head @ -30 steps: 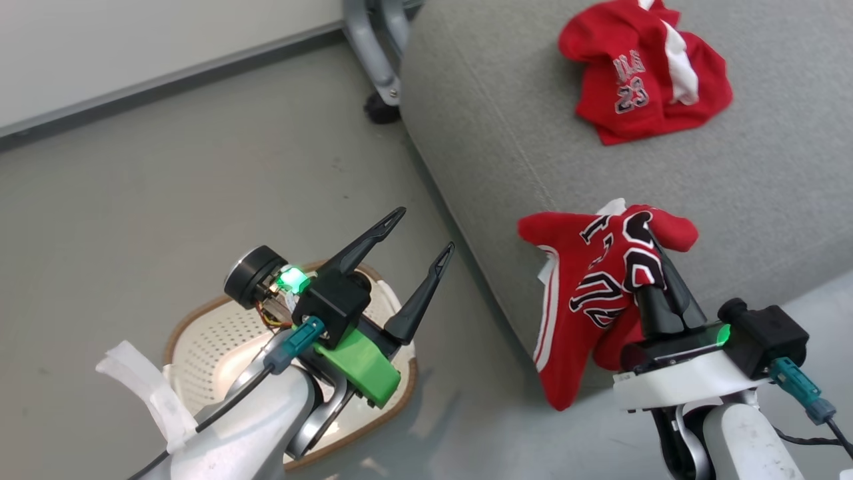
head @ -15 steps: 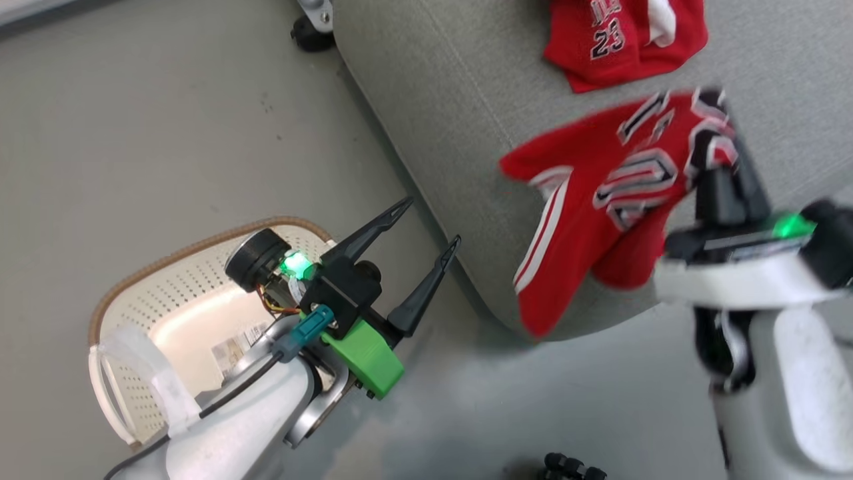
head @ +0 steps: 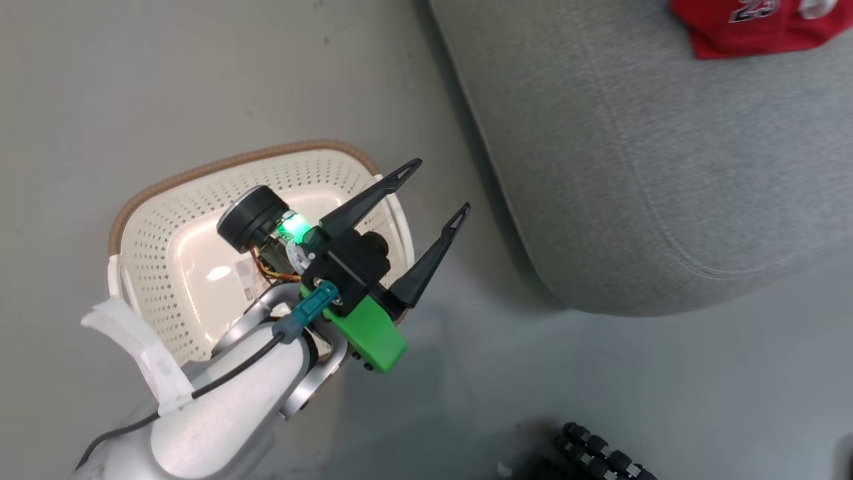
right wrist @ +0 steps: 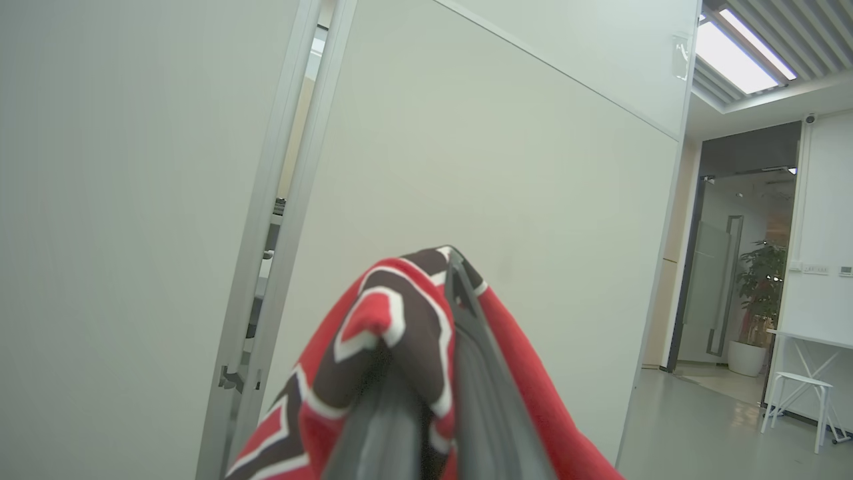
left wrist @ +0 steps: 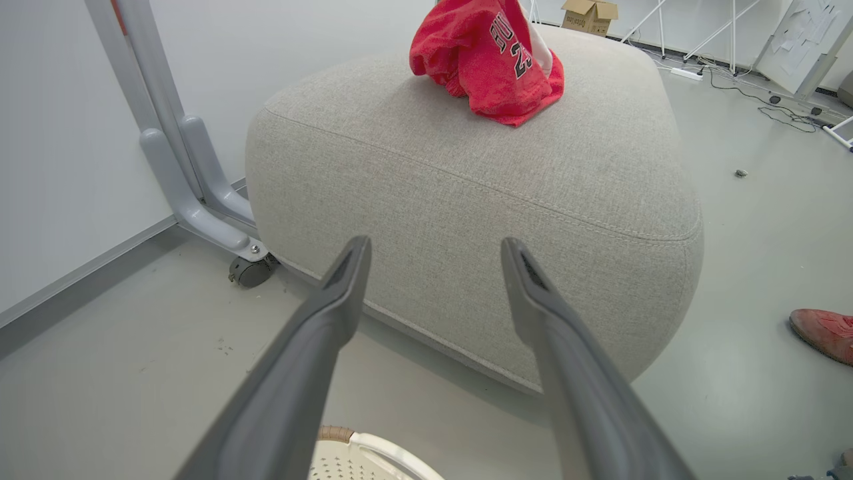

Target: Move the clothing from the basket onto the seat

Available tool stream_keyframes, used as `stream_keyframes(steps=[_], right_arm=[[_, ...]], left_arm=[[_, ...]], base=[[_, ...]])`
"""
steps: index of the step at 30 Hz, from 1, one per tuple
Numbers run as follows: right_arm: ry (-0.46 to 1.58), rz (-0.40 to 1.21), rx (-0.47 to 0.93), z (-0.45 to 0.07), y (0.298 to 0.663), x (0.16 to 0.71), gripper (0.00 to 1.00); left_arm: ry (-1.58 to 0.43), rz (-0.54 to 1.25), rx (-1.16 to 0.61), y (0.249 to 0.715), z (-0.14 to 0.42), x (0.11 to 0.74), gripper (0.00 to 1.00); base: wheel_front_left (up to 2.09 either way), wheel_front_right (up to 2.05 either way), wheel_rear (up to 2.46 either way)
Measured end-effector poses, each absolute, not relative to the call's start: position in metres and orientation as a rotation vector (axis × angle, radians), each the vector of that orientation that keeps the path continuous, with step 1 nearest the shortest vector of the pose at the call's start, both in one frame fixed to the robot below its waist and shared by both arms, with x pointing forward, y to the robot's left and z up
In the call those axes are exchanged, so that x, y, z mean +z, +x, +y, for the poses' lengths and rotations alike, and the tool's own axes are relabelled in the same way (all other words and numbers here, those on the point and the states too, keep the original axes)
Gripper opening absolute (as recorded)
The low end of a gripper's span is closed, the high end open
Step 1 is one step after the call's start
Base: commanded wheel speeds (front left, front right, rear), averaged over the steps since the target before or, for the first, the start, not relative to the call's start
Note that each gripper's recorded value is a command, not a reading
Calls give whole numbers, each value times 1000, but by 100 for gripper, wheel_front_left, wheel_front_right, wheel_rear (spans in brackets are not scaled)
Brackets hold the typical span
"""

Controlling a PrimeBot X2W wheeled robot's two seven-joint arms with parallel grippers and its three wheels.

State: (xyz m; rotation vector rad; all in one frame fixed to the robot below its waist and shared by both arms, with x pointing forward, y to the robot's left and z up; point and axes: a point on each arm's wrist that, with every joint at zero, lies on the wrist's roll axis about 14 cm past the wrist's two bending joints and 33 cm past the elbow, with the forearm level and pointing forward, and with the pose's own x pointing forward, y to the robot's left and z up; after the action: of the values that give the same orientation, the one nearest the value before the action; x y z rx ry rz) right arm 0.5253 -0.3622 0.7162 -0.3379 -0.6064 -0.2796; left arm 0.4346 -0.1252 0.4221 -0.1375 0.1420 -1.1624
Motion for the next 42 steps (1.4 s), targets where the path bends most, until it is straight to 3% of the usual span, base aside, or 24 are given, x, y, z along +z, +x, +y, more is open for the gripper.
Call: stream_keyframes(steps=[7,14,15,16,17,18,27,36,42], right_arm=[[-324,-367,-314,-384,566,618,0],[-260,-36,-415,-411,549,484,0],[-253,-14,-424,-413,546,475,13],[-248,10,-438,-415,540,465,35],[-244,28,-452,-418,535,459,82],[-240,34,-466,-422,530,457,100],[-253,93,-547,-433,466,447,100],[-144,183,-565,-402,401,420,100],[-43,274,-436,-345,379,390,100]], left_arm=[[-141,215,-1095,444,-102,388,100],[-147,286,-1070,441,-90,360,100],[-147,292,-1067,441,-90,358,100],[-151,295,-1065,440,-90,358,100],[-156,296,-1064,440,-91,358,100],[-161,295,-1064,439,-91,359,100],[-215,272,-980,443,-87,372,100],[-300,304,-852,425,-69,386,100],[-347,310,-713,414,-41,402,100]], base=[[0,0,0],[0,0,0],[0,0,0],[0,0,0],[0,0,0],[0,0,0],[0,0,0],[0,0,0],[0,0,0]])
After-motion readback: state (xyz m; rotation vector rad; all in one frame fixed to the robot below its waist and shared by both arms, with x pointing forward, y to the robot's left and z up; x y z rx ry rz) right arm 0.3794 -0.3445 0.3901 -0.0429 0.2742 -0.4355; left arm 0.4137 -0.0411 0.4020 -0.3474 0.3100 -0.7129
